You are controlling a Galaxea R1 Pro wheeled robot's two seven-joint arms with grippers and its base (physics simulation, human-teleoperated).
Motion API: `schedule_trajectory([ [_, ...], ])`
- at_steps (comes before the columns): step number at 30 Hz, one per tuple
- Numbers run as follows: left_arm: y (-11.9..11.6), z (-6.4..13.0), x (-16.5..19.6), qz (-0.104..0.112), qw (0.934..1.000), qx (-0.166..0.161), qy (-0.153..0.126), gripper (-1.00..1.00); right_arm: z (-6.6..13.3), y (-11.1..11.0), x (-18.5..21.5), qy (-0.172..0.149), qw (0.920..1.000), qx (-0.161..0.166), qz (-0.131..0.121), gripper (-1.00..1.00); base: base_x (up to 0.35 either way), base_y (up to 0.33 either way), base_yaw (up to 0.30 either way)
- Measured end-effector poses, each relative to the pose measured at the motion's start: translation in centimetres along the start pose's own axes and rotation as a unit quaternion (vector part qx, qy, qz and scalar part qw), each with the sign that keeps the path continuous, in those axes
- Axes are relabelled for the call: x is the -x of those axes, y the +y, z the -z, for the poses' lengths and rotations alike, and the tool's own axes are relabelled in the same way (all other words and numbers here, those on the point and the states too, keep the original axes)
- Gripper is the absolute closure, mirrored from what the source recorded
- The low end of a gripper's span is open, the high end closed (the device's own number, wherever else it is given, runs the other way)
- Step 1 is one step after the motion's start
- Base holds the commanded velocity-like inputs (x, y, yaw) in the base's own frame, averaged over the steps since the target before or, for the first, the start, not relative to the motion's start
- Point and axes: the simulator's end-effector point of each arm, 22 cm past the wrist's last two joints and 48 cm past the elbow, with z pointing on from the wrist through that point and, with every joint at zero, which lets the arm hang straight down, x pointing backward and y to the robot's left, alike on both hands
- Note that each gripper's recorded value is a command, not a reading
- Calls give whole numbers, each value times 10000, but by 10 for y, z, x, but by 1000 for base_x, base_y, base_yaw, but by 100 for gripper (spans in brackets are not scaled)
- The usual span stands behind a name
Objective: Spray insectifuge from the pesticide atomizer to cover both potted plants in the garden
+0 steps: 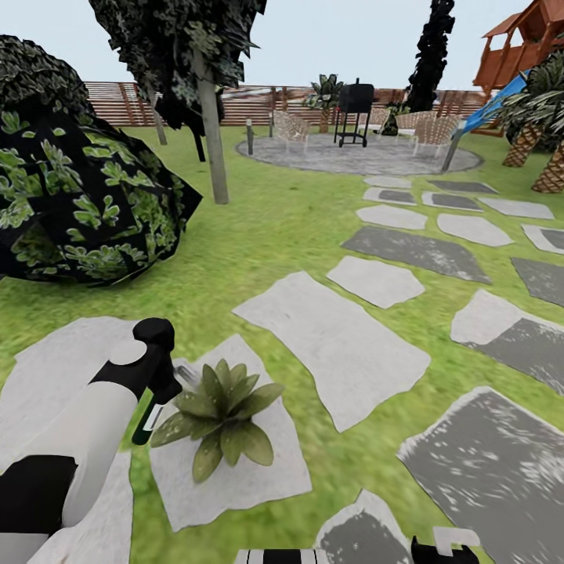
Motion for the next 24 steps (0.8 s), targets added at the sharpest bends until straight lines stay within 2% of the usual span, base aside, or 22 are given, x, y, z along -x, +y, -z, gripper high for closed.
schedule_trajectory([
  [5,0,-2,-2,-4,10000,6,44,100,0,0,0,1,10000,2,0,-100,264,0,248],
  [10,-5,-10,-7,-28,9999,-47,136,100,0,0,0,3,10000,2,0,-100,32,0,277],
  [14,-4,-9,-6,-24,9999,-43,119,100,0,0,0,3,10000,2,0,-100,2,-12,278],
  [24,-3,-7,-5,-23,9999,-24,106,100,0,-1,0,2,10000,-9,-1,-100,0,-245,243],
])
